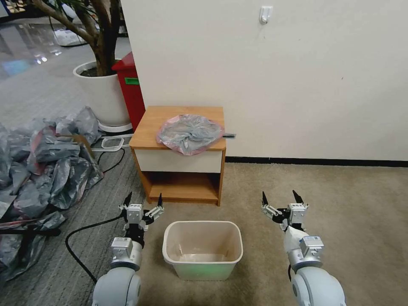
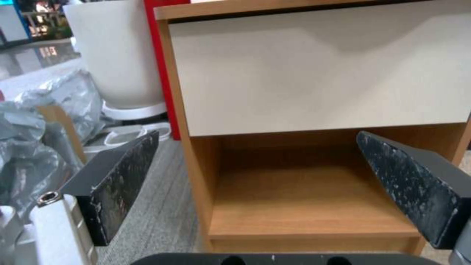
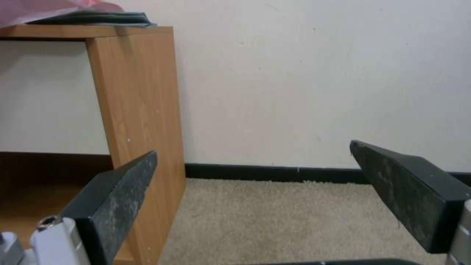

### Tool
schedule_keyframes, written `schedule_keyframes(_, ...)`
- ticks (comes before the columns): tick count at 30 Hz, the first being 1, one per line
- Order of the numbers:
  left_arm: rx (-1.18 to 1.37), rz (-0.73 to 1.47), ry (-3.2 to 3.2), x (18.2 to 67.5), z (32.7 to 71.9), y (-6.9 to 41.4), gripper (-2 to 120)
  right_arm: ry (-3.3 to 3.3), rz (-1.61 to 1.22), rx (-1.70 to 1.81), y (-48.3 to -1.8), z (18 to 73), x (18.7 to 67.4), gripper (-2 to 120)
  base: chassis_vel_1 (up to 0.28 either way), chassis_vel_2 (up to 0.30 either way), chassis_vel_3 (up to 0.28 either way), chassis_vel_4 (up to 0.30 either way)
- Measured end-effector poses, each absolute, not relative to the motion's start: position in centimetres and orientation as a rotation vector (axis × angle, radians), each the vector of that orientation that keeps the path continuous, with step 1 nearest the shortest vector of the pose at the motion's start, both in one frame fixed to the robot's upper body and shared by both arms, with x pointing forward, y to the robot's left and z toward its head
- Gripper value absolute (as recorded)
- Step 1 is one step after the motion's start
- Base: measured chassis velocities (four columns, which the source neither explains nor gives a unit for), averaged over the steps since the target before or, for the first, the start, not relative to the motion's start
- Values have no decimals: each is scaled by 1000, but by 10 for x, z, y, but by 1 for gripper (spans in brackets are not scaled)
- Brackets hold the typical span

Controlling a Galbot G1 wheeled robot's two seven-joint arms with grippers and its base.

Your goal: Pick up the garbage bag from the table and place it over the trash can.

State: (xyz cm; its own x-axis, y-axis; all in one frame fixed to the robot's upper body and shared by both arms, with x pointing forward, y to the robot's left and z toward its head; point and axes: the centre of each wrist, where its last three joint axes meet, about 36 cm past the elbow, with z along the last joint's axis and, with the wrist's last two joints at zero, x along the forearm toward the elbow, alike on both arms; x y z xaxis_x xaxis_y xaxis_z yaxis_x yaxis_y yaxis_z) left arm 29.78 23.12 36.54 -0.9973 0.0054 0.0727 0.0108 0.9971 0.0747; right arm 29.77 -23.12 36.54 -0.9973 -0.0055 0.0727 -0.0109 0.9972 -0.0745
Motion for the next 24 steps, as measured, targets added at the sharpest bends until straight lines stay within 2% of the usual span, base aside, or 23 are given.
schedule_keyframes(24,-12,-115,-3067,298,365,231,100,-3067,115,13,-231,365,298,100,0,0,0,0)
